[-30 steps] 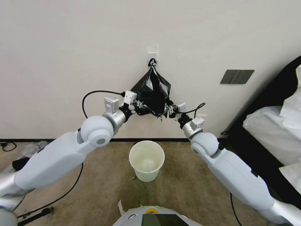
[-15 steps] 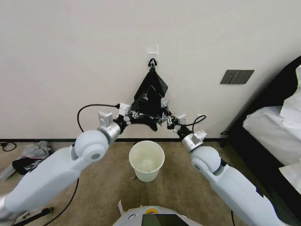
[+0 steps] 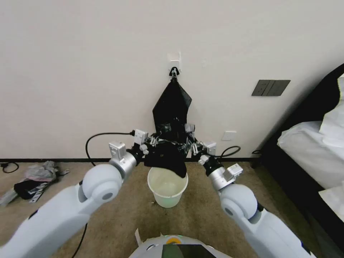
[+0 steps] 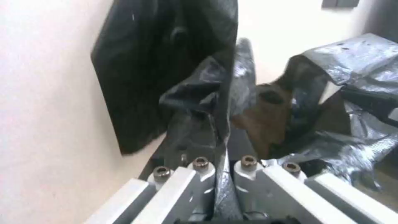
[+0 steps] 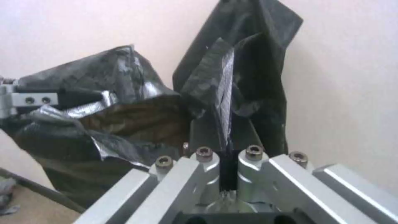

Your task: Place a trash bag onto the trash bin.

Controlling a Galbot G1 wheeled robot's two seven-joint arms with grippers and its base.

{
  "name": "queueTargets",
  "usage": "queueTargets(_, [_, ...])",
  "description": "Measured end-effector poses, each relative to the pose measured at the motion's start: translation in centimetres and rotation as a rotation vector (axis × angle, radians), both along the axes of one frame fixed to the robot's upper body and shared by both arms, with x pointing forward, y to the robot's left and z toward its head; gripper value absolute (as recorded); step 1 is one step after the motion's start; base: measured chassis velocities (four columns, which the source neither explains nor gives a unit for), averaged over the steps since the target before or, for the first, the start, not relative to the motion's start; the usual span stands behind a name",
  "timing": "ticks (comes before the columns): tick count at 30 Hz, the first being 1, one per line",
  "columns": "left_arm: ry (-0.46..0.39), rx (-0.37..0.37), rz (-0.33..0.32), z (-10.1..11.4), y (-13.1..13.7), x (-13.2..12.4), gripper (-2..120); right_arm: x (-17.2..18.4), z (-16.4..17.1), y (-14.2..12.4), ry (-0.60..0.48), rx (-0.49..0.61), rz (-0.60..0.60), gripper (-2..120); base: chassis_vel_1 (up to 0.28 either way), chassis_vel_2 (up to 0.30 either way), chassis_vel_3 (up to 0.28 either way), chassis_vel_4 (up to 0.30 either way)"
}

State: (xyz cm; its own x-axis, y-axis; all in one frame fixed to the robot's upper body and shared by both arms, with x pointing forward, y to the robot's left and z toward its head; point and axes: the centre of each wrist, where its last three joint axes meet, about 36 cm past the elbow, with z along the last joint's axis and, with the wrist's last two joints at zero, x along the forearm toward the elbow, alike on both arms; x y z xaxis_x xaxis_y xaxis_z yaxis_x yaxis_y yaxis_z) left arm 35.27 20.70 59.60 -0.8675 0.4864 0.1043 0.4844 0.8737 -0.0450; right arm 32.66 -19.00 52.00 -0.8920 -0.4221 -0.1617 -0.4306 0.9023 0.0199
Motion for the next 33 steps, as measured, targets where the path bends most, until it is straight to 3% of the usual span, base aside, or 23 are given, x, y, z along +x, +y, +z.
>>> queueTargets(2, [0.000, 0.000, 0.000, 0.0, 0.0, 0.0, 0, 0.0, 0.0, 0.0, 0.000, 0.000, 0.000, 0, 0.000, 0.000, 0.000, 0.000])
queueTargets(3, [0.020, -0.029, 0.007, -1.7, -0.6, -0.1, 0, -0.2, -1.3, -0.1, 0.022, 0.011, -0.026, 0, 0.000, 0.000, 0.000, 0.000])
queueTargets(5, [0.040, -0.048, 0.019, -3.0, -1.3, 0.0, 0, -0.4, -2.0, -0.2, 0.036, 0.015, -0.041, 0, 0.000, 0.000, 0.000, 0.000])
queueTargets(12, [0.070, -0.070, 0.024, -4.2, -2.0, -0.2, 0, -0.8, -2.5, -0.3, 0.050, 0.020, -0.056, 0, 0.000, 0.000, 0.000, 0.000])
queueTargets(21, [0.197, -0.100, 0.095, -8.7, -2.9, -3.3, 0, -2.7, -4.8, 0.8, 0.128, 0.055, -0.086, 0, 0.000, 0.000, 0.000, 0.000])
queueTargets(26, [0.202, -0.134, 0.108, -8.5, -3.8, -4.1, 0, -2.7, -3.0, 0.2, 0.125, 0.095, -0.112, 0, 0.000, 0.000, 0.000, 0.000])
queueTargets(33, [0.182, -0.192, 0.086, -5.8, -4.3, -5.4, 0, -4.4, -0.4, -0.1, 0.142, 0.123, -0.088, 0, 0.000, 0.000, 0.000, 0.000])
